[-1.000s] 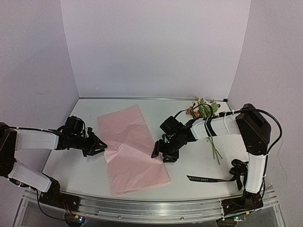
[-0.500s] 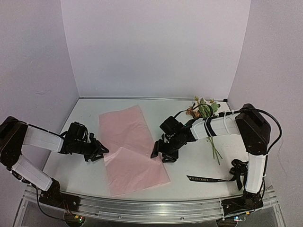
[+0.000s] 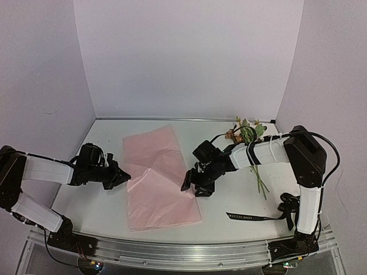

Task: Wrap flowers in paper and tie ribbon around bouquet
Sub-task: Pick up the folded wrapping paper from the center of the board, then unfold the folded wrapping paper at the center of the board, then adjust the flattened wrapping paper at the center of the board.

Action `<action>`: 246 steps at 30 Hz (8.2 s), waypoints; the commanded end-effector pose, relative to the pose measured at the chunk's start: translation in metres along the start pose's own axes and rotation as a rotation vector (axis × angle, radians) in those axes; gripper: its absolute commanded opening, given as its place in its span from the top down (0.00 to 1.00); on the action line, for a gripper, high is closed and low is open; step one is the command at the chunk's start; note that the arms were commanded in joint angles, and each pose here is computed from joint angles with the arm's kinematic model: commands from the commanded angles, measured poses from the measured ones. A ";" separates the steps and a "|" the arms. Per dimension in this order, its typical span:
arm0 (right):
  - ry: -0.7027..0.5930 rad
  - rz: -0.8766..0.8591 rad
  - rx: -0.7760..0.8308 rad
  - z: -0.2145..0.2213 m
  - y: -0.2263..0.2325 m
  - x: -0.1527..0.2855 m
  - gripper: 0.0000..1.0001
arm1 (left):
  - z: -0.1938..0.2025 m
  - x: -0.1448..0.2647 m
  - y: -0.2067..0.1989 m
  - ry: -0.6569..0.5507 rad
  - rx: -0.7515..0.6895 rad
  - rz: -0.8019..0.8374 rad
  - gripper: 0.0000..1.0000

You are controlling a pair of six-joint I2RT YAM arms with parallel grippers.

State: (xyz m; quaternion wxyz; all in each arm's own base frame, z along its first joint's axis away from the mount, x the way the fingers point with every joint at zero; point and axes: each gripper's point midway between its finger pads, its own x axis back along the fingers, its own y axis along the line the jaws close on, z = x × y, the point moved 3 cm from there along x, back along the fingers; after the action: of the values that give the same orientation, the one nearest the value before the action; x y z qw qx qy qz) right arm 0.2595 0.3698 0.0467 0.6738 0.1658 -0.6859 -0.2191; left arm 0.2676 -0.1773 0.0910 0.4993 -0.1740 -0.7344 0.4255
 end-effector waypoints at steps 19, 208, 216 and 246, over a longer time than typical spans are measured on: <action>0.036 -0.220 0.101 0.003 0.109 -0.003 0.17 | -0.039 0.023 -0.196 0.052 -0.268 0.160 1.00; -0.197 0.226 0.218 0.023 -0.062 0.068 0.02 | 0.033 0.119 0.124 -0.475 0.697 -0.573 0.23; -0.212 0.242 0.233 0.022 -0.069 0.067 0.02 | 0.016 0.124 0.115 -0.555 0.578 -0.506 0.87; -0.326 0.178 0.013 -0.026 -0.091 0.116 0.02 | -0.218 0.063 0.065 -0.334 -0.144 -0.349 1.00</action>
State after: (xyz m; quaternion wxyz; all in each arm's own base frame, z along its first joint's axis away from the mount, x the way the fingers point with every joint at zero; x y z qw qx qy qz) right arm 0.2604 0.2302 0.0764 0.5892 0.0701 -0.7916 -0.1461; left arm 0.4045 0.0037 0.0950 0.4274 0.0325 -0.8421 0.3273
